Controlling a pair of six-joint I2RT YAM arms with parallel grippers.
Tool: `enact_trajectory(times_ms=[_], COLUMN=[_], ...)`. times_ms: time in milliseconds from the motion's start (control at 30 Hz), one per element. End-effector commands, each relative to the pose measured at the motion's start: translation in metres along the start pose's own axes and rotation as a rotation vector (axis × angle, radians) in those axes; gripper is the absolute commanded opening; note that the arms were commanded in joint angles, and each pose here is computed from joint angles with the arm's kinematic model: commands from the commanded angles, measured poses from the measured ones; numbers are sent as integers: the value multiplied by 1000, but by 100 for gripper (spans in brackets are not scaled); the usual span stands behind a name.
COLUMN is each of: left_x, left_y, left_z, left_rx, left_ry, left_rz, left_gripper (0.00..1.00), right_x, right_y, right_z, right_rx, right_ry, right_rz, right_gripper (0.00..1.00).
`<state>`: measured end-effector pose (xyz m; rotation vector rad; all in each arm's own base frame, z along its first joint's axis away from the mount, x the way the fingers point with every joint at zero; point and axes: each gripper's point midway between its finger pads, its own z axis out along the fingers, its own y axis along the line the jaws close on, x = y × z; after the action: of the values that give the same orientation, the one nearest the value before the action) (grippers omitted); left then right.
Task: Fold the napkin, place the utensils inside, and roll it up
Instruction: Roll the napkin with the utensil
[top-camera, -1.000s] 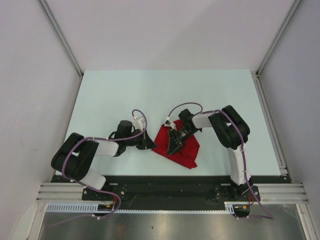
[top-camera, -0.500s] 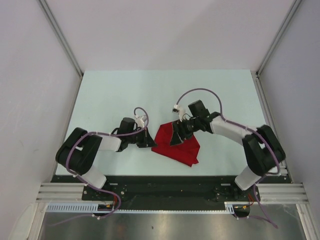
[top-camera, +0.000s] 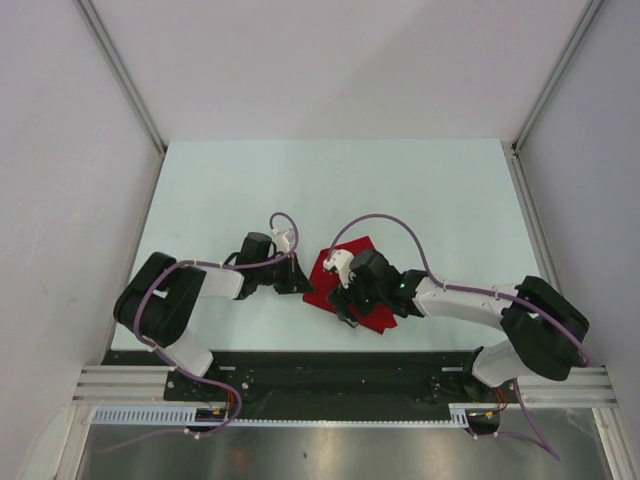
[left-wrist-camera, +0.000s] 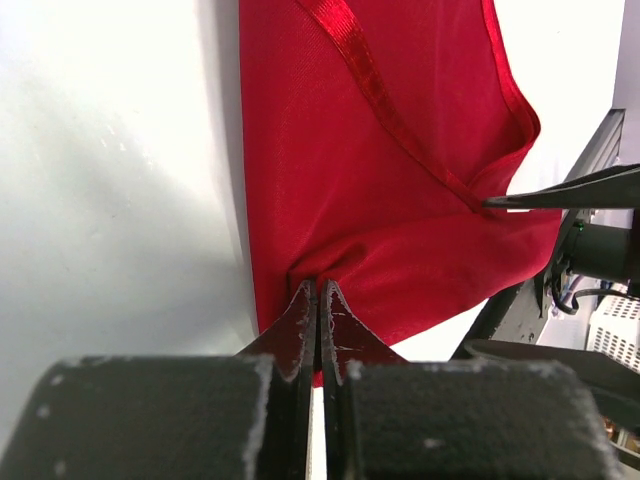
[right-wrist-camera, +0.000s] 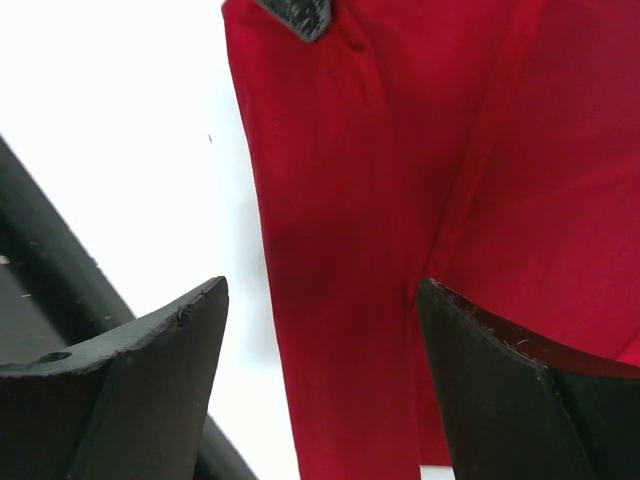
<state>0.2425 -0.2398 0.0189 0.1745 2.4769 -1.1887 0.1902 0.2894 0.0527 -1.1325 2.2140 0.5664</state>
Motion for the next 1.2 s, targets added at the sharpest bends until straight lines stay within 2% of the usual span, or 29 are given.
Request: enact_trajectory(times_ms=[0, 167, 267, 300, 400, 467, 500, 533, 567, 667, 767, 933, 1167], left_x=[-10, -11, -12, -14, -17, -22, -28, -33, -38, -57, -68, -60, -45], left_y=[0, -1, -2, -3, -9, -13, -16, -14, -15, -18, -18, -19, -17], left_z=[0, -1, -1, -1, -2, -4, -6, -9, -11, -24, -33, -35, -32], left_rx=[-6, -11, -10, -7, 19, 28, 29, 24, 21, 9, -20, 3, 32], left_ry=[-13, -10, -11, -14, -16, -27, -43, -59, -73, -137, -187, -181, -175], left_rz=[33, 34, 34, 38, 49, 52, 60, 58, 59, 74, 109, 149, 168], left_gripper=[0, 0, 0, 0, 1, 12, 25, 32, 43, 55, 60, 63, 65], right_x=[-13, 1, 10, 13, 25, 30, 35, 34, 37, 41, 37, 38, 42], right_y=[-2, 4, 5, 6, 11, 20, 23, 29, 31, 38, 38, 37, 21], right_z=[13, 21, 25, 26, 30, 33, 32, 31, 31, 28, 23, 20, 23], right_rx=[47, 28, 21, 13, -25, -86, -109, -159, -187, -302, -414, -593, -718], right_ry=[-27, 28, 71, 90, 145, 169, 190, 195, 209, 225, 223, 238, 262], right_rz=[-75, -85, -77, -70, -37, -14, -3, 16, 37, 121, 232, 387, 574], right_gripper=[81, 78, 68, 59, 42, 36, 34, 34, 33, 31, 30, 28, 26])
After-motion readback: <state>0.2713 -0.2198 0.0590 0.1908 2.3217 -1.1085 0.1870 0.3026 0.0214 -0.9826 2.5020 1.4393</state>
